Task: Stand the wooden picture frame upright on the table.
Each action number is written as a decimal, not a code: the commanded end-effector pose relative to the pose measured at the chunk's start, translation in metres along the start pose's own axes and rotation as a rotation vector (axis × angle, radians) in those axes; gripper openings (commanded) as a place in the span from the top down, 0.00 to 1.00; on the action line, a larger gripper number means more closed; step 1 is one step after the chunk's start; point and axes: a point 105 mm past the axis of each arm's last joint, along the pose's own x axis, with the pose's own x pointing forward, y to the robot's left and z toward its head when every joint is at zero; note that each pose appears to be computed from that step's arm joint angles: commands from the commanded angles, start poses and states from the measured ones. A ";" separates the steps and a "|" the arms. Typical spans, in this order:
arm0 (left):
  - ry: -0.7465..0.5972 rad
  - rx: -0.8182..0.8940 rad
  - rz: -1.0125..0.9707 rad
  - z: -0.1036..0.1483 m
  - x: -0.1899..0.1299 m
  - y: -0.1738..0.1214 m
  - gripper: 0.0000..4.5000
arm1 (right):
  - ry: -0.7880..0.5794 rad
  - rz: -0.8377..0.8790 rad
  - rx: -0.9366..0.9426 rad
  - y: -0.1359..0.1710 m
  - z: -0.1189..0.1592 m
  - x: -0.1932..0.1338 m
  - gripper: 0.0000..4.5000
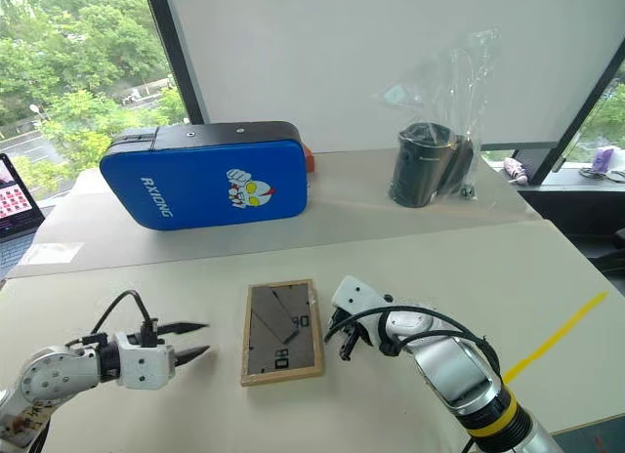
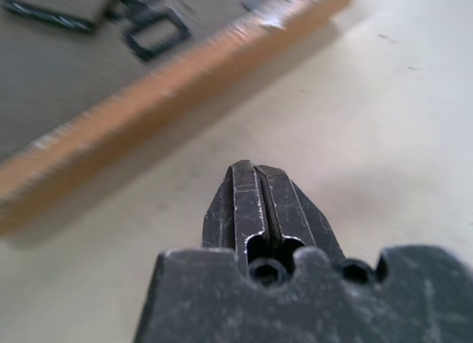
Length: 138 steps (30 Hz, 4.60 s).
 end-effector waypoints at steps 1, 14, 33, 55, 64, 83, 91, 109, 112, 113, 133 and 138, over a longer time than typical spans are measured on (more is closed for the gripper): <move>-0.164 0.171 -0.040 0.013 0.008 -0.020 0.33 | -0.005 0.053 0.020 0.010 0.004 0.004 1.00; -0.333 0.254 0.015 0.026 0.055 -0.035 0.33 | -0.020 0.043 0.031 0.011 0.020 0.015 1.00; -0.311 0.250 -0.018 0.015 0.046 -0.058 0.75 | -0.100 -0.177 0.042 -0.060 0.037 -0.032 0.87; -0.315 0.240 0.034 0.022 0.050 -0.060 0.75 | -0.110 0.650 0.203 0.021 0.082 0.039 0.01; -0.300 0.222 0.045 0.025 0.050 -0.062 0.75 | -0.304 0.709 0.222 0.023 0.120 0.016 0.01; -0.288 0.207 0.055 0.026 0.053 -0.053 0.75 | -0.269 0.098 -0.142 -0.067 0.055 -0.027 0.01; -0.289 0.202 0.062 0.026 0.052 -0.048 0.75 | -0.254 -0.033 -1.104 -0.020 0.017 -0.020 0.01; -0.315 0.075 0.134 0.031 0.047 -0.023 0.75 | -0.582 -0.196 -1.368 0.016 0.053 -0.015 0.29; -0.301 0.071 0.129 0.028 0.046 -0.025 0.75 | -0.598 -0.203 -1.375 0.019 0.055 -0.018 0.53; -0.297 0.072 0.129 0.028 0.046 -0.025 0.75 | -0.601 -0.201 -1.376 0.021 0.055 -0.018 0.59; -0.007 -0.284 0.518 0.002 0.007 0.023 0.08 | -0.490 -0.148 -0.750 -0.037 0.089 -0.050 0.73; 0.025 -0.353 0.489 0.019 0.005 0.007 0.08 | -0.322 0.028 -0.302 -0.058 0.089 -0.065 0.73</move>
